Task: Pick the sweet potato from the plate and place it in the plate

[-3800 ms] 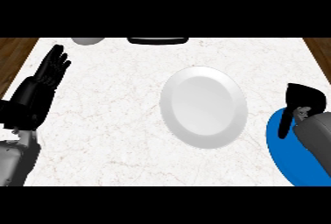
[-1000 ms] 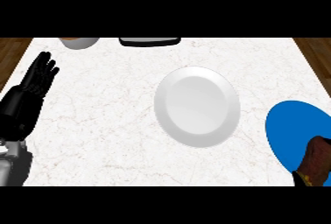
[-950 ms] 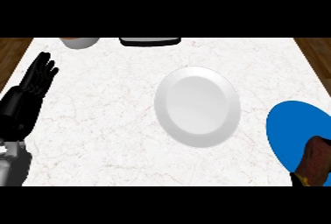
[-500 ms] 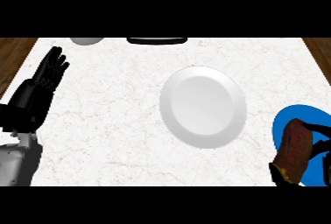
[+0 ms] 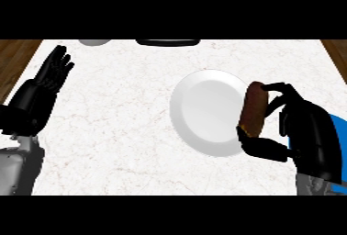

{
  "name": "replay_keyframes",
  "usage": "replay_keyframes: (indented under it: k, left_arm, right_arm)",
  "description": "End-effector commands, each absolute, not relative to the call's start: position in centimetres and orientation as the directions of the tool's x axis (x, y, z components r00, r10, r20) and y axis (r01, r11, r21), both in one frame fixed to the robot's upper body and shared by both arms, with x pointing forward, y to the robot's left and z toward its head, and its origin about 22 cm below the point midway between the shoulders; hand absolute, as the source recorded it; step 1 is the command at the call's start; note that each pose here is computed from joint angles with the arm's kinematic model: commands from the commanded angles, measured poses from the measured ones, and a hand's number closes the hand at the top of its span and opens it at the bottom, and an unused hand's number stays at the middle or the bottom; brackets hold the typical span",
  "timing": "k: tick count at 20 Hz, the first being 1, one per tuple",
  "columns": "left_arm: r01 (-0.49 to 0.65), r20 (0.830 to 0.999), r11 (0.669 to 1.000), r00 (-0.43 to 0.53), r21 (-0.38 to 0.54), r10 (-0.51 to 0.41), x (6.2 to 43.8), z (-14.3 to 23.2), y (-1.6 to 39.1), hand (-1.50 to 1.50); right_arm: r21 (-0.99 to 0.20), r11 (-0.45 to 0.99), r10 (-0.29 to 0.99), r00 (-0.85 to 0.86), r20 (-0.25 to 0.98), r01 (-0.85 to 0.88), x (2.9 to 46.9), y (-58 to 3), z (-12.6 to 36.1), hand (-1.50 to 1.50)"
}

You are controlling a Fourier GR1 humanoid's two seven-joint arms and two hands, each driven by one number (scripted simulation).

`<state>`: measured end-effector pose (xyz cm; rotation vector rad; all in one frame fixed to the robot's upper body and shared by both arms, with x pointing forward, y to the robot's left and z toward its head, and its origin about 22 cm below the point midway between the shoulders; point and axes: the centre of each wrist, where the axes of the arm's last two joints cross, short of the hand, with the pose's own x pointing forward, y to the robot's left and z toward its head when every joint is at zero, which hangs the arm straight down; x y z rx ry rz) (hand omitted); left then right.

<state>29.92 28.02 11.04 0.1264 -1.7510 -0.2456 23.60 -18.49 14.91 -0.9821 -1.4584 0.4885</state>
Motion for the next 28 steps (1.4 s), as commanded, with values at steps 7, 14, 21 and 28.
replay_keyframes:
  k: [7,14,21,28]
  left_arm:
    - [0.046,0.952,0.97,-0.206,0.24,-0.226,28.9,11.0,28.2,0.0]
    - [0.055,0.956,0.971,-0.197,0.233,-0.218,30.5,10.3,28.7,0.0]
    - [0.077,0.955,0.97,-0.209,0.231,-0.211,31.5,12.3,27.6,0.0]
    - [0.055,0.952,0.971,-0.214,0.235,-0.218,29.7,9.9,26.5,0.0]
  right_arm:
    - [-0.824,0.526,0.812,0.166,0.56,0.209,32.8,-12.1,11.1,1.5]
    - [-0.873,0.473,0.844,0.223,0.487,0.118,37.1,-12.1,6.1,1.5]
    - [-0.763,0.627,0.708,0.295,0.642,0.156,39.8,-10.8,4.1,-1.5]
    - [-0.614,0.733,0.602,0.141,0.786,0.294,39.5,-12.0,2.3,-1.5]
